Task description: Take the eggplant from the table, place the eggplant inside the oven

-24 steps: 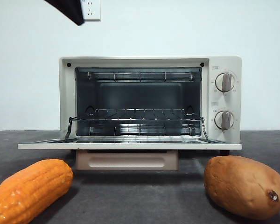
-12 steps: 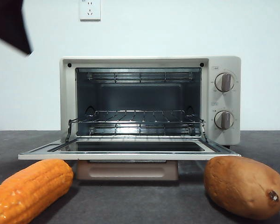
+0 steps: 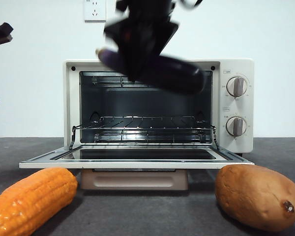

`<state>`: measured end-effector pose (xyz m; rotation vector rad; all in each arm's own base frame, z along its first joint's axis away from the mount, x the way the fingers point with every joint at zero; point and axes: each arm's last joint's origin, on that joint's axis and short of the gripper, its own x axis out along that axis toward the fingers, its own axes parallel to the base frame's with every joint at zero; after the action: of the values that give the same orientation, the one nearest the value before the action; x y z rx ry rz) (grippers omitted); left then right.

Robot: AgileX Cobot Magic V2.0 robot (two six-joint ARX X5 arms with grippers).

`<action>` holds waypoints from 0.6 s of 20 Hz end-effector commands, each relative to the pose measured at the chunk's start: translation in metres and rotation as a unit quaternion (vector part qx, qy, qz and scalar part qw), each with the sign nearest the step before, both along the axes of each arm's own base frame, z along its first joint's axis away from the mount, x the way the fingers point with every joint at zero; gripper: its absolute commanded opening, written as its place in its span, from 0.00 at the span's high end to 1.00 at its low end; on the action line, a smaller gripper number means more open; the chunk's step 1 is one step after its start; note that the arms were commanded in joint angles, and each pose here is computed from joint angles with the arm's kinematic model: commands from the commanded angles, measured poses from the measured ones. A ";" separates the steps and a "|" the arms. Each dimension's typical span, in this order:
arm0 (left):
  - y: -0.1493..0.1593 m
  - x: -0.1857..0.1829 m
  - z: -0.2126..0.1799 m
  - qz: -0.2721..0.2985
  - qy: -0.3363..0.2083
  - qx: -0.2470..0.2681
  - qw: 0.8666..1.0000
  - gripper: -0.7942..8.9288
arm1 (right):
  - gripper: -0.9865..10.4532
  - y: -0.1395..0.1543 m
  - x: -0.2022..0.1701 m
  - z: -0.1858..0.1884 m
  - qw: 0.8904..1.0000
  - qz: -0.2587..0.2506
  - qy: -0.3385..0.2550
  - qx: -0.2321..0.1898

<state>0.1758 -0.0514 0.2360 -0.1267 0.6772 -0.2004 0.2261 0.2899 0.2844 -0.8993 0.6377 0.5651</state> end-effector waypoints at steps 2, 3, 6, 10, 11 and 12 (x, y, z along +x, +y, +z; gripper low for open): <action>0.001 0.002 0.001 0.004 -0.004 -0.007 1.000 0.91 | 0.75 0.019 0.021 -0.028 0.996 0.041 -0.040 -0.073; 0.001 0.002 0.001 0.004 -0.005 -0.007 1.000 0.91 | 0.75 0.022 0.027 -0.037 0.993 0.051 -0.047 -0.096; 0.001 0.002 0.001 0.004 -0.006 -0.007 1.000 0.91 | 0.75 0.025 0.043 -0.054 0.985 0.020 -0.088 -0.145; 0.000 0.003 0.003 -0.004 -0.015 -0.016 1.000 0.91 | 0.75 0.021 0.060 -0.069 0.982 -0.004 -0.093 -0.161; 0.000 0.003 0.003 -0.004 -0.015 -0.016 1.000 0.91 | 0.75 0.021 0.062 -0.071 0.982 -0.006 -0.091 -0.163; 0.000 0.003 0.003 -0.005 -0.014 -0.016 1.000 0.91 | 0.74 0.018 0.064 -0.072 0.983 -0.012 -0.090 -0.161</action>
<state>0.1777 -0.0510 0.2384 -0.1428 0.6513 -0.2205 0.2890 0.3016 0.2154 -1.2302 0.5941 0.3570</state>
